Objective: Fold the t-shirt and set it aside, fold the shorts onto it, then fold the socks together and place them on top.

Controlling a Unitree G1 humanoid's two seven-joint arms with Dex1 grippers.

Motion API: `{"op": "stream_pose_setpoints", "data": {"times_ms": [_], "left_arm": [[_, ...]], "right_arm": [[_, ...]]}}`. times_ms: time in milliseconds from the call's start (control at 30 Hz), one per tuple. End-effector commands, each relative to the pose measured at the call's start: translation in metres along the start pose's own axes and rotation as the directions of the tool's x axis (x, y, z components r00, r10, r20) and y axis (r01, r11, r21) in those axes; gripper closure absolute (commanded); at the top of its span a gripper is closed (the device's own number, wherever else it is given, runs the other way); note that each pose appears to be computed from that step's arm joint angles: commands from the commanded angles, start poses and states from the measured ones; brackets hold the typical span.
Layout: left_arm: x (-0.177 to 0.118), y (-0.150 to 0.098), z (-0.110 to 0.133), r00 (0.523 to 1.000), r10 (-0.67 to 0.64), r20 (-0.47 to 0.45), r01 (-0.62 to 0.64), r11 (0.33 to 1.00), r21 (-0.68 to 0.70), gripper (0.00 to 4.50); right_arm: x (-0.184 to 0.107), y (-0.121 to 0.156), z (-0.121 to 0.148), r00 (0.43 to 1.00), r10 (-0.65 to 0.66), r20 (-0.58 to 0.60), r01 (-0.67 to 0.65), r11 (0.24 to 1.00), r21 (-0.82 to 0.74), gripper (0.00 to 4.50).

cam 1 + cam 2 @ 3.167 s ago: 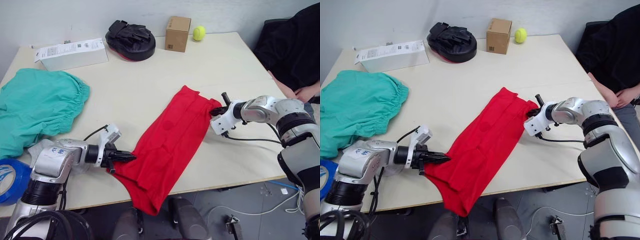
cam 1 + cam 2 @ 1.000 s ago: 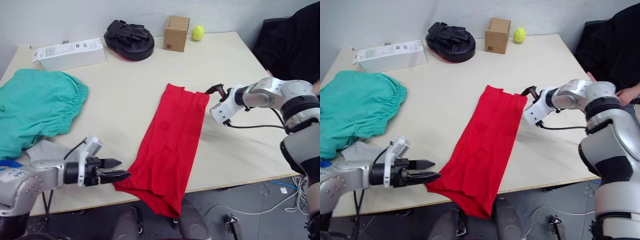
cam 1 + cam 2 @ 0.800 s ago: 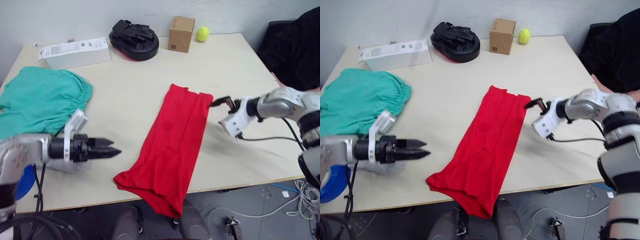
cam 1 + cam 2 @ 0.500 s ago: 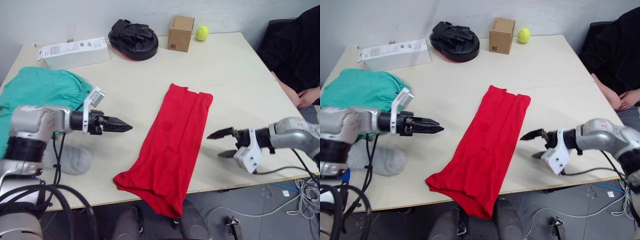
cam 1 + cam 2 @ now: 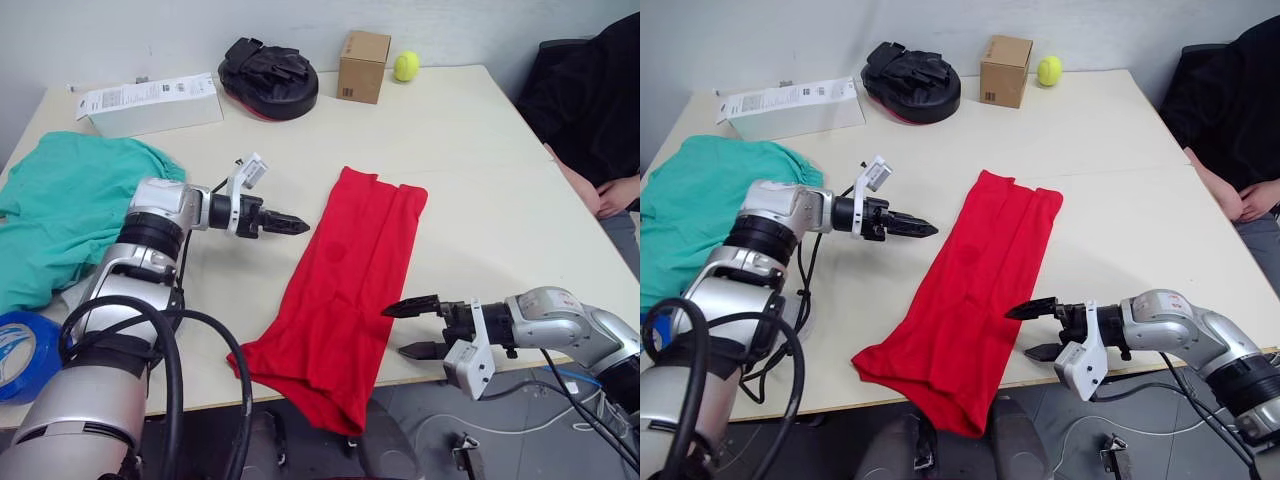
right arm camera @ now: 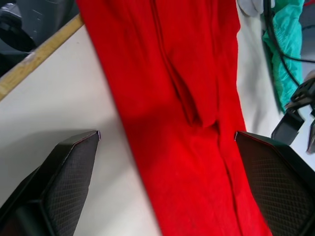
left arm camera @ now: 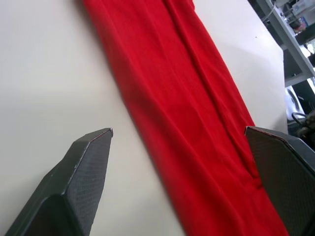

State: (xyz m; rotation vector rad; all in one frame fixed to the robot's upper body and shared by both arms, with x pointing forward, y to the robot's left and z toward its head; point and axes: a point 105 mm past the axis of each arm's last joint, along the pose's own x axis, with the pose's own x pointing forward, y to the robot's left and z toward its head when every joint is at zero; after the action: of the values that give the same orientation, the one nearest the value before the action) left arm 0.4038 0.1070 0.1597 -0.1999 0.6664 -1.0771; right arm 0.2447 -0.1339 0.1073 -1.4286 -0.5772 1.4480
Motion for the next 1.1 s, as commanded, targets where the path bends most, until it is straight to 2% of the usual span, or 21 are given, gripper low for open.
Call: {"op": "stream_pose_setpoints", "data": {"times_ms": [33, 300, 533, 633, 700, 867, 1100], "left_arm": [[0.009, -0.004, 0.014, 0.999, 0.015, 0.030, -0.016, 0.999, 0.047, 0.00], [0.035, -0.010, 0.015, 0.999, 0.019, 0.035, -0.020, 1.000, 0.023, 0.00], [0.050, -0.015, 0.013, 1.000, 0.019, 0.022, -0.019, 0.999, 0.032, 0.00], [0.050, -0.013, 0.011, 0.999, 0.028, 0.015, -0.028, 0.999, 0.029, 0.00], [0.048, -0.010, 0.008, 0.999, 0.039, 0.002, -0.040, 0.999, 0.032, 0.00], [0.035, -0.005, 0.015, 0.997, 0.062, 0.047, -0.062, 0.998, -0.008, 0.00], [0.038, -0.002, 0.002, 0.998, 0.064, -0.012, -0.064, 0.998, -0.007, 0.00]], "right_arm": [[0.006, 0.001, 0.003, 1.000, 0.001, 0.003, -0.001, 0.999, -0.038, 0.05], [0.020, -0.004, 0.002, 1.000, -0.015, 0.007, 0.016, 0.996, -0.084, 0.05], [0.021, -0.002, 0.003, 1.000, 0.004, 0.000, -0.004, 0.995, -0.105, 0.05], [0.021, -0.001, 0.003, 1.000, 0.007, -0.002, -0.007, 0.994, -0.105, 0.05], [0.020, -0.001, 0.003, 1.000, 0.007, -0.006, -0.008, 0.994, -0.106, 0.42], [0.018, -0.002, 0.000, 1.000, 0.008, -0.018, -0.010, 0.994, -0.110, 0.42], [0.015, -0.002, -0.001, 1.000, 0.012, -0.027, -0.015, 0.993, -0.116, 0.42]]}}
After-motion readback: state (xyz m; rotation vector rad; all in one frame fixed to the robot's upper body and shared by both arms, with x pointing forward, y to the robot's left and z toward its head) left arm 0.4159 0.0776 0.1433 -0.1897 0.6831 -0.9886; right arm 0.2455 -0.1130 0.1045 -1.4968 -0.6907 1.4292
